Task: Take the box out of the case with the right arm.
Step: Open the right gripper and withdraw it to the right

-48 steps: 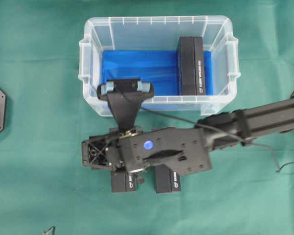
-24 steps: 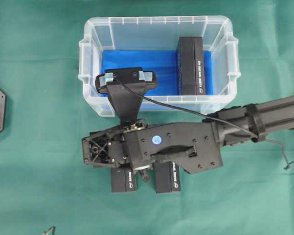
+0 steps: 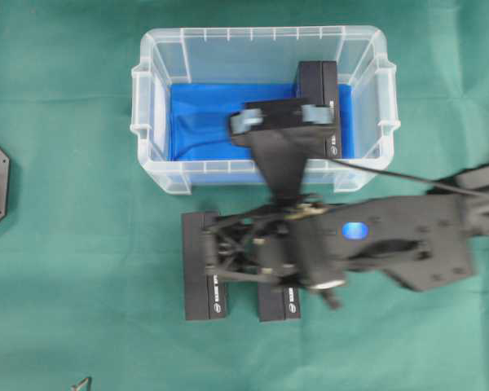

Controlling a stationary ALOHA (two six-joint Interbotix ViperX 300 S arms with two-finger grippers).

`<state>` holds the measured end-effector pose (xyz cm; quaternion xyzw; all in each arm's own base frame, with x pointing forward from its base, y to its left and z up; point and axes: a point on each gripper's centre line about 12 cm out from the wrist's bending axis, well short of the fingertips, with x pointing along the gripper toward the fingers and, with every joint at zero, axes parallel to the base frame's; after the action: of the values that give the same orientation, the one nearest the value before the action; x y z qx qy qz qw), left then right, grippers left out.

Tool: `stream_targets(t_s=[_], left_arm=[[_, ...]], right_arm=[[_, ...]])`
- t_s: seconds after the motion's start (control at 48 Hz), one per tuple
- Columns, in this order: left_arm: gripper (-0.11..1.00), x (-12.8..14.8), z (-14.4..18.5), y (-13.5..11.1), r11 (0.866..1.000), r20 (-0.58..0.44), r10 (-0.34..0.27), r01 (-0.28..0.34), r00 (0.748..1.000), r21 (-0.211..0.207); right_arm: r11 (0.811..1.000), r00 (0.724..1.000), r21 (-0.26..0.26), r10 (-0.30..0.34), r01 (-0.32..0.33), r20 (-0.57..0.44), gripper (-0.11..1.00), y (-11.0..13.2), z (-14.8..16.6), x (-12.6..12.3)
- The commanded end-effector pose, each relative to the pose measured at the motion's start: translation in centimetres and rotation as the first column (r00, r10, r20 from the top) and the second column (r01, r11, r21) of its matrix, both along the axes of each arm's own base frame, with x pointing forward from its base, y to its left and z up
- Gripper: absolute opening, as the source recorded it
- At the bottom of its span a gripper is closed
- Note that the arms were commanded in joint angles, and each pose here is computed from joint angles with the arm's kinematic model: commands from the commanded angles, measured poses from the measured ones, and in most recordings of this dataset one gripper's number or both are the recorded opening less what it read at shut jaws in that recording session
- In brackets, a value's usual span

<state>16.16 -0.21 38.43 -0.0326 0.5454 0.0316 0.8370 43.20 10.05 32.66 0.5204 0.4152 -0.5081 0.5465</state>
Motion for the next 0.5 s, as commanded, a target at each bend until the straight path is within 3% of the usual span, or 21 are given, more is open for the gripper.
stream_targets(t_s=[0.0, 0.479], left_arm=[[0.0, 0.2, 0.5, 0.1, 1.0, 0.017, 0.004, -0.004, 1.0, 0.002], [0.0, 0.0, 0.4, 0.1, 1.0, 0.017, -0.003, 0.003, 1.0, 0.005]], right_arm=[[1.0, 0.999, 0.012, 0.0, 0.0, 0.042, 0.9, 0.1, 2.4, -2.7], [0.998, 0.998, 0.044, -0.034, 0.032, 0.048, 0.89, 1.1, 1.4, -15.1]])
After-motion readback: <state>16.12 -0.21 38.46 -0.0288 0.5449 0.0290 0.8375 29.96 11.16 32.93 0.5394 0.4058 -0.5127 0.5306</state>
